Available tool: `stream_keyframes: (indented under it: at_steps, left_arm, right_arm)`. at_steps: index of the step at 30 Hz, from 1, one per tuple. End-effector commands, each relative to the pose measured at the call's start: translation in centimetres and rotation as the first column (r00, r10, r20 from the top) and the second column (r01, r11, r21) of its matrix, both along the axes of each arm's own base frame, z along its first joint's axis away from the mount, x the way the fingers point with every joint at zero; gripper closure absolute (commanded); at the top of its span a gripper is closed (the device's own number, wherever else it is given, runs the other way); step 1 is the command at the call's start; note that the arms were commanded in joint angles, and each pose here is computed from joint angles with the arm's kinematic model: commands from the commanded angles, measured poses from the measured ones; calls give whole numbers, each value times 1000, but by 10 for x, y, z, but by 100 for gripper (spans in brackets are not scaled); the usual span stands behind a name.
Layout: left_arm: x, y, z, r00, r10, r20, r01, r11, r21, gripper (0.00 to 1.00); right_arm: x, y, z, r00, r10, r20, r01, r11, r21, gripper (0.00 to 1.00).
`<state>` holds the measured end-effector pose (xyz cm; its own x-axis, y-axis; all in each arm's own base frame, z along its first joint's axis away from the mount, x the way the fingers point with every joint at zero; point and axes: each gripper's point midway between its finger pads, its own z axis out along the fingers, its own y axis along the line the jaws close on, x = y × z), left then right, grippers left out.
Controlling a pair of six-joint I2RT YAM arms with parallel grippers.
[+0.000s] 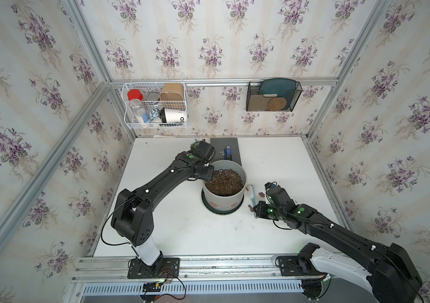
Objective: Scrub the dried mud off the ceramic pot
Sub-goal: Brush off the soil from the pot, then rotate the pot on the tray.
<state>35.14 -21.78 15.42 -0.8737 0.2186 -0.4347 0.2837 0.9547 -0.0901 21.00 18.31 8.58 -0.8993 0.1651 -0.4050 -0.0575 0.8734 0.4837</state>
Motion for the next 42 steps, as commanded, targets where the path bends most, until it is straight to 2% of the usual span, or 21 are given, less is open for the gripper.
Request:
stream_keyframes:
  at_steps: [1, 8, 11, 15, 19, 23, 31, 39, 42]
  left_arm:
    - [-4, -5, 3, 1000, -6, -12, 6, 999, -40, 100]
    - [-6, -5, 5, 1000, 0, -13, 0, 999, -47, 100]
    - [-7, -4, 6, 1000, 2, -17, -3, 999, -48, 100]
    - [-4, -6, 12, 1000, 1, -2, -1, 998, -56, 80]
    - [10, -12, 21, 999, -8, 35, 10, 999, -49, 64]
    - [27, -17, 26, 998, -9, 69, 12, 999, -41, 59]
    - [35, -22, 12, 999, -25, 30, 25, 1000, -15, 61]
    - [21, -5, 5, 1000, -2, 8, 1, 1000, 23, 73]
    - [13, 5, 3, 1000, 16, -7, -16, 999, 46, 83]
  right_arm:
    - [1, -15, -1, 999, -39, 4, 39, 998, -54, 100]
    - [6, -45, -5, 993, -114, -16, 107, 967, -230, 100]
    - [9, -39, 5, 996, -88, 3, 87, 974, -211, 100]
    - [9, -21, 17, 999, -20, 31, 23, 992, -124, 100]
    - [5, -16, 20, 999, -13, 43, 16, 997, -71, 100]
    - [2, -14, 19, 999, -18, 39, 19, 999, -38, 100]
    - [-3, -18, 17, 999, -29, 32, 30, 999, -29, 100]
    - [-4, -20, 10, 999, -40, 18, 41, 998, -38, 100]
    - [-3, -20, 9, 999, -51, 17, 51, 998, -36, 100]
